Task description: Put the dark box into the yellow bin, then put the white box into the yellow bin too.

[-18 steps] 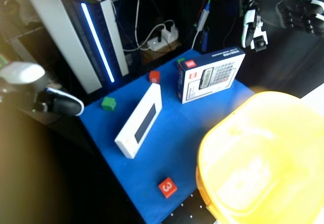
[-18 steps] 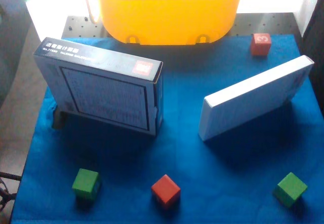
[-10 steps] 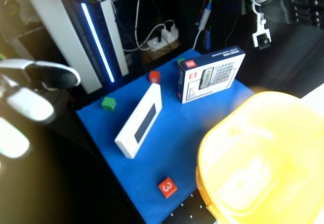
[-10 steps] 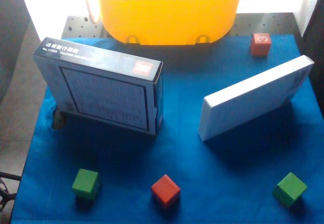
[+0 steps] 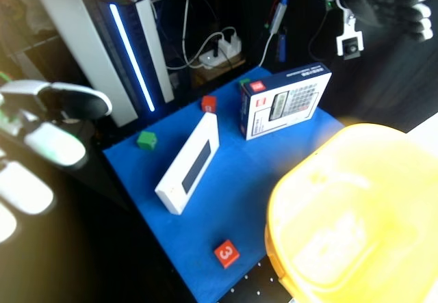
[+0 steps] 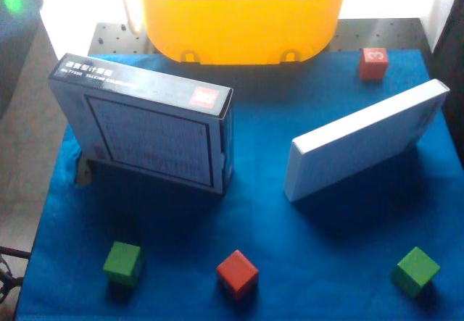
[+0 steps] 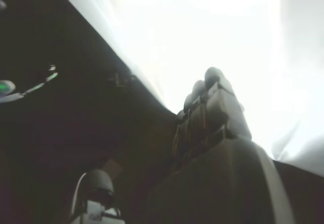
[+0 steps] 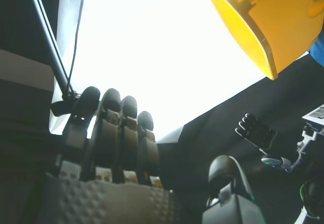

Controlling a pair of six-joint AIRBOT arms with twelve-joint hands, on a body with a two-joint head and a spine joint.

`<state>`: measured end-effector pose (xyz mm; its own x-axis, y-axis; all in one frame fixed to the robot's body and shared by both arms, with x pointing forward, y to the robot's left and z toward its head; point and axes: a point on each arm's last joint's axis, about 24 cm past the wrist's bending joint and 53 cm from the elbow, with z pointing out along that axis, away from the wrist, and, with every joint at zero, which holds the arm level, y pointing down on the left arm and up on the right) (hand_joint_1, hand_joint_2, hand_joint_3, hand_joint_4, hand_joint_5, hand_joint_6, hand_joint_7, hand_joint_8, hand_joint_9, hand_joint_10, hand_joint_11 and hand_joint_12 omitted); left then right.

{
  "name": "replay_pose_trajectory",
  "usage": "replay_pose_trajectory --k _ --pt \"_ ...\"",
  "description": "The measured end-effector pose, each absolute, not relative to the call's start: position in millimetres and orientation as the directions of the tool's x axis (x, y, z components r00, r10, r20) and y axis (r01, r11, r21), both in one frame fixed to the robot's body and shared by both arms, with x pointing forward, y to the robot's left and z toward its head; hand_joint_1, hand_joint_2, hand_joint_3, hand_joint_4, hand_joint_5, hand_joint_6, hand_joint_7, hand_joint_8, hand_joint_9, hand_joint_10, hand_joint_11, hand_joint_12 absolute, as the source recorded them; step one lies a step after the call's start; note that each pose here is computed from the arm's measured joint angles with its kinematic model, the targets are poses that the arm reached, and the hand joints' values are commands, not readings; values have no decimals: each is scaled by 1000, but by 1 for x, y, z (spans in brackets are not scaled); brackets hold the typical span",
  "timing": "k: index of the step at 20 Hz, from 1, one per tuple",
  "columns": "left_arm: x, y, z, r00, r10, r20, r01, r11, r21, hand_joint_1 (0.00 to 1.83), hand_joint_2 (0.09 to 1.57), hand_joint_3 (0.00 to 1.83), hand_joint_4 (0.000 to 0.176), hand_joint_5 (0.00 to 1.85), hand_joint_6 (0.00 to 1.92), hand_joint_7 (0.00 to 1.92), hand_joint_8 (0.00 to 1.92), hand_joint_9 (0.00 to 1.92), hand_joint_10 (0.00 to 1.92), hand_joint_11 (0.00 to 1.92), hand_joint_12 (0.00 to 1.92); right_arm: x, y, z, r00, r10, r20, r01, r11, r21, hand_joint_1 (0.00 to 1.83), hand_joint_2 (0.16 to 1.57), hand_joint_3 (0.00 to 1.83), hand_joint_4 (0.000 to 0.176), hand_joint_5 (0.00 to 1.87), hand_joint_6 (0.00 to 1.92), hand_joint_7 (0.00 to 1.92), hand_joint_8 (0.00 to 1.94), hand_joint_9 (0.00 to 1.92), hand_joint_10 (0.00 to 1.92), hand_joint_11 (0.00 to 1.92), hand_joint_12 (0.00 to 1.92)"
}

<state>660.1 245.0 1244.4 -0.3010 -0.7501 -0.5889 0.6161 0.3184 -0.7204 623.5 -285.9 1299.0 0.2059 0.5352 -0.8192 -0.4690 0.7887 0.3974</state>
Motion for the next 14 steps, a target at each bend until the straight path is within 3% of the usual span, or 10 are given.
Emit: replay_pose_trajectory --k 4,5,7,8,9,11,12,13,14 --pt "656 235 1227 -355 -673 -649 593 375 -713 588 832 0 97 0 0 33 8 94 12 66 61 624 -284 1296 197 539 -819 -469 786 404 0 1031 0 47 268 1 441 3 394 2 0 852" --pt "658 235 1221 -363 -663 -655 578 392 -716 512 858 0 84 0 0 50 11 123 19 99 73 624 -283 1295 195 539 -819 -469 785 405 0 1026 0 50 262 2 430 5 378 3 0 803" --pt "657 234 1214 -381 -639 -668 561 415 -716 511 840 0 84 0 0 45 5 109 9 82 63 625 -283 1294 193 538 -820 -468 785 405 13 1016 0 56 276 3 434 4 378 4 0 812" --pt "655 232 1212 -390 -619 -682 565 424 -708 492 844 0 95 0 0 56 9 110 8 66 55 625 -283 1294 192 538 -821 -466 786 406 18 1014 0 62 281 4 434 3 375 2 0 816" --pt "654 230 1210 -398 -610 -685 563 428 -707 503 865 4 99 0 0 10 1 31 1 24 36 625 -284 1294 191 537 -822 -466 787 405 17 1018 0 55 278 1 429 1 379 3 0 840" --pt "653 228 1205 -417 -595 -687 555 432 -711 585 914 20 86 0 0 0 0 0 0 26 36 626 -283 1292 190 539 -821 -467 785 408 22 1012 0 57 281 1 426 0 390 5 0 863" --pt "653 226 1202 -427 -585 -689 551 436 -711 567 910 15 89 0 0 0 0 5 2 38 41 626 -282 1291 186 541 -820 -467 783 411 35 1003 0 61 287 3 428 1 391 5 0 865" --pt "653 225 1200 -432 -580 -691 549 439 -711 493 896 7 114 0 0 25 10 22 8 51 46 626 -281 1290 184 542 -820 -467 782 412 30 1011 0 63 299 3 430 1 399 6 0 891" --pt "653 224 1198 -438 -572 -694 544 445 -711 457 918 15 111 0 0 22 7 16 5 52 45 626 -280 1289 182 543 -820 -468 781 413 19 1023 4 60 299 2 425 0 399 5 0 894"
